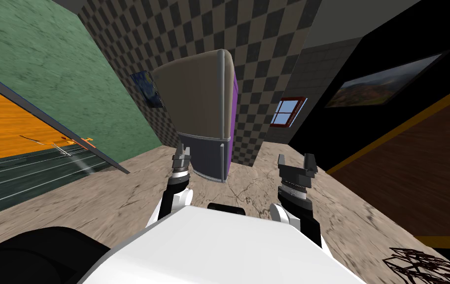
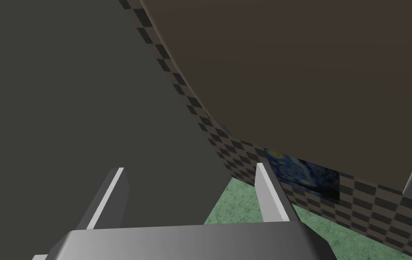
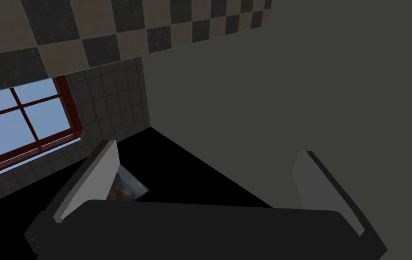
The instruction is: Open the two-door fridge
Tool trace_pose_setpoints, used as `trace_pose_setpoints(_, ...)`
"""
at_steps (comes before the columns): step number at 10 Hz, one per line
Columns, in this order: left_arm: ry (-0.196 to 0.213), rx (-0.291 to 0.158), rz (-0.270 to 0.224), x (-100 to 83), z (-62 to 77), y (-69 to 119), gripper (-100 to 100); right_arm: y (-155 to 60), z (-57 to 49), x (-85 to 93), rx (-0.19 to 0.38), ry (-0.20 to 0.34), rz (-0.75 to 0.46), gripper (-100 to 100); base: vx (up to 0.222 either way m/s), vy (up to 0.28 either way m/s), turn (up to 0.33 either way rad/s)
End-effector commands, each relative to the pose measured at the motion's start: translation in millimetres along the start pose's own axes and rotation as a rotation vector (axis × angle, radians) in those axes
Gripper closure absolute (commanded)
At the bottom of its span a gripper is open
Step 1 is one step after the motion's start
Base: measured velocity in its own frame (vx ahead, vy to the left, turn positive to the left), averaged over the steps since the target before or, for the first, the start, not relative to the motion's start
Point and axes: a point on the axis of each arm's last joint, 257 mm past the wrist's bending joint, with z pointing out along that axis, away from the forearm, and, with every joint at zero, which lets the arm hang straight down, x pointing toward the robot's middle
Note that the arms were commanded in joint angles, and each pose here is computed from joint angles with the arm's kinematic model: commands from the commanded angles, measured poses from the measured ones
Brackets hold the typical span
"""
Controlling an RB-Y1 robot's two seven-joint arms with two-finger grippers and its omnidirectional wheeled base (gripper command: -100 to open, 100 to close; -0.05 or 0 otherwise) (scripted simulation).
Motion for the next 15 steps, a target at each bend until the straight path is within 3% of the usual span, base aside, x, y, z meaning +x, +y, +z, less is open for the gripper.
trace_pose_setpoints(1,0.000,0.000,0.000,0.0,0.0,0.0,0,0,0.0,0.0,0.000,0.000,0.000,0,0.000,0.000,0.000)
trace_pose_setpoints(9,0.000,0.000,0.000,0.0,0.1,-0.2,0,0,0.1,0.0,0.000,0.000,0.000,0,0.000,0.000,0.000)
trace_pose_setpoints(10,0.043,0.000,0.005,5.1,-0.4,2.5,-100,0,0.1,0.0,0.000,0.000,0.000,0,0.020,-0.020,0.034)
trace_pose_setpoints(15,0.167,-0.019,0.000,17.9,-4.1,18.8,-100,0,-0.1,0.0,0.000,0.000,0.000,0,0.045,-0.056,0.054)
